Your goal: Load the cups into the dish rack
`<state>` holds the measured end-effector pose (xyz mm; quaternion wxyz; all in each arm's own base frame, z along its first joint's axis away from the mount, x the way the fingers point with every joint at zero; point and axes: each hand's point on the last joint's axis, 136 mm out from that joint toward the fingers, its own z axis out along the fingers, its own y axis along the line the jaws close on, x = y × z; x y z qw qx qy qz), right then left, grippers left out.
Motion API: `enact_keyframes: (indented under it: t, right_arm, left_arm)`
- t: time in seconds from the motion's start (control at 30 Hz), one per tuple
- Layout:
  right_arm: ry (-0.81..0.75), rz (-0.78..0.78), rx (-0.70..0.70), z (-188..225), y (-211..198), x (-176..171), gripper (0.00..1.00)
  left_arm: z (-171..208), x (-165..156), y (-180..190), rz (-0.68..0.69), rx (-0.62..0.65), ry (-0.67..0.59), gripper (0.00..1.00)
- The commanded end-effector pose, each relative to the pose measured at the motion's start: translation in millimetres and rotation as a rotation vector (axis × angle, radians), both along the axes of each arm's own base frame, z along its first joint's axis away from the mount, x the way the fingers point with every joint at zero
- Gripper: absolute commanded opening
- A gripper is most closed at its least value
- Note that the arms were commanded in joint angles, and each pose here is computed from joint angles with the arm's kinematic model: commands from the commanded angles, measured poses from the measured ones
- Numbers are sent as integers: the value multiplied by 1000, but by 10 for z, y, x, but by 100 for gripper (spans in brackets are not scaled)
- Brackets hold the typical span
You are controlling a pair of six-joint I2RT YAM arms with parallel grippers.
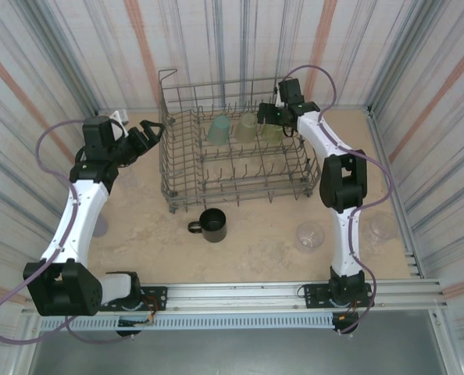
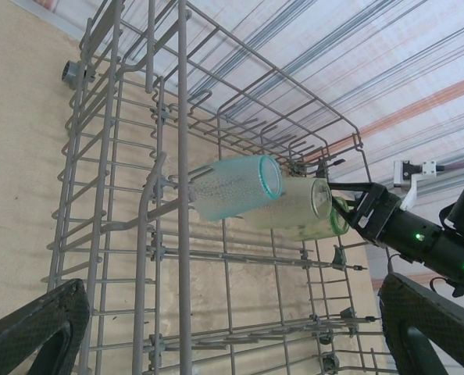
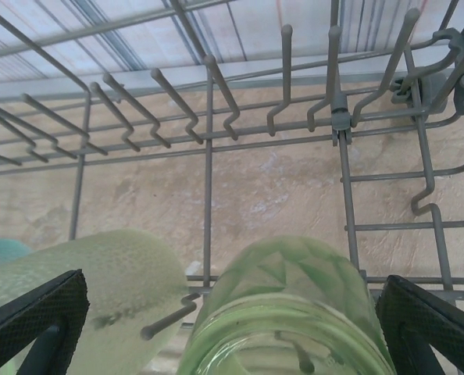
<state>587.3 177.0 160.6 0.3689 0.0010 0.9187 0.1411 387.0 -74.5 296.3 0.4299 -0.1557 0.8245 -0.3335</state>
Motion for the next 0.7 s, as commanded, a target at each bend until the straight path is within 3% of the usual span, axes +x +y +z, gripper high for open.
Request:
enact_keyframes:
  t: [0.0, 0.43, 0.67]
  right_arm:
    - [-36, -8, 64, 311, -4, -62, 99]
    - [-93, -34, 86, 667, -172, -258, 99]
    - [-72, -38, 91, 625, -237, -534, 99]
  left_arm:
    - [197, -86, 15, -10, 12, -56, 99]
    - [214, -269, 25, -11, 26, -41, 99]
    - [139, -392, 11, -19, 19, 11, 99]
